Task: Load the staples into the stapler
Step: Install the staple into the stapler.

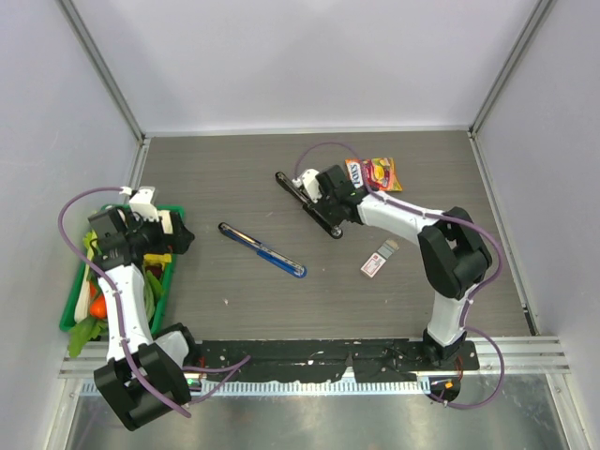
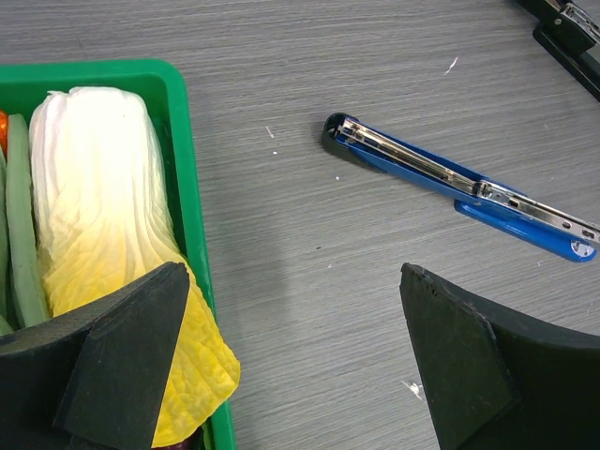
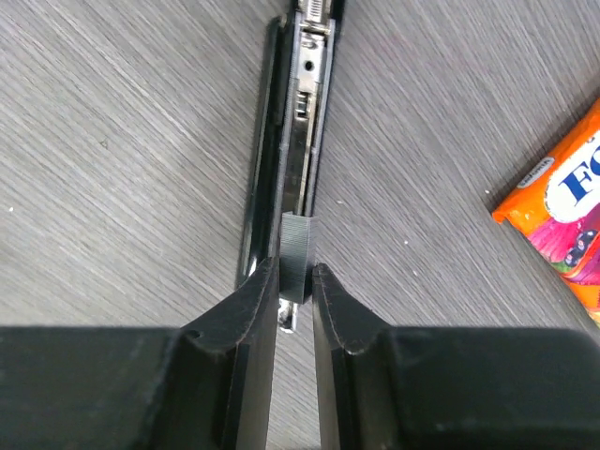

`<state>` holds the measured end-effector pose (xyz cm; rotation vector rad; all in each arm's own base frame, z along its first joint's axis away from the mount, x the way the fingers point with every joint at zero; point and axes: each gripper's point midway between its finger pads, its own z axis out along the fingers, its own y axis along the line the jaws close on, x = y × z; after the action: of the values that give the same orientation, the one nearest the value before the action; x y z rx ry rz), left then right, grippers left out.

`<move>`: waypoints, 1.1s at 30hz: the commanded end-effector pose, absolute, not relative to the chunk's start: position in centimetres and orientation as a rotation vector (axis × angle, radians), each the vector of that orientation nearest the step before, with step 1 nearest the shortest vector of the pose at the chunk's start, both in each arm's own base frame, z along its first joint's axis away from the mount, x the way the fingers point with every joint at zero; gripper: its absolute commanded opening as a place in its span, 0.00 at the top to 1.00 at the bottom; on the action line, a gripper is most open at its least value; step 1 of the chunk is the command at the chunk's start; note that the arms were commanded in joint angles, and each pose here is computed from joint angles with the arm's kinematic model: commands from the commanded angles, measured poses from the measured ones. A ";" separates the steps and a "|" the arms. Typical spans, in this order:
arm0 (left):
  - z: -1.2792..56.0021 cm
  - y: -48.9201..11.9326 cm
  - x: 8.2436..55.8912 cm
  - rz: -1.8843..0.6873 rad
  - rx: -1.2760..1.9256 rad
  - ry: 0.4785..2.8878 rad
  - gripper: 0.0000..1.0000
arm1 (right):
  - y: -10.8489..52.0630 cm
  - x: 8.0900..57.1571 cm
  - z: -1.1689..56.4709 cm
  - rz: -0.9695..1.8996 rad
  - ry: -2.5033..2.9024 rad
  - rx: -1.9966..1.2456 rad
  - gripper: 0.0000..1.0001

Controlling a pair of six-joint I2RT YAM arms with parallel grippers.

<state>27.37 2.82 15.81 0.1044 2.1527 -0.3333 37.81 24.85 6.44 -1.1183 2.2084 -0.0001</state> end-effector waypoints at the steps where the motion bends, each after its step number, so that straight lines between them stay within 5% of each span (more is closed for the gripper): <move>1: 16.1 2.8 27.4 -0.345 0.111 2.138 0.00 | 25.1 38.1 11.4 0.189 2.189 -1.038 0.75; 33: 16.1 3.0 27.4 -0.340 0.109 2.138 0.00 | 22.4 35.7 8.6 0.639 2.589 -0.897 0.75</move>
<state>27.36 3.02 15.71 0.0951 2.1558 -0.3320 35.53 21.43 6.82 -0.9235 2.6118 0.5452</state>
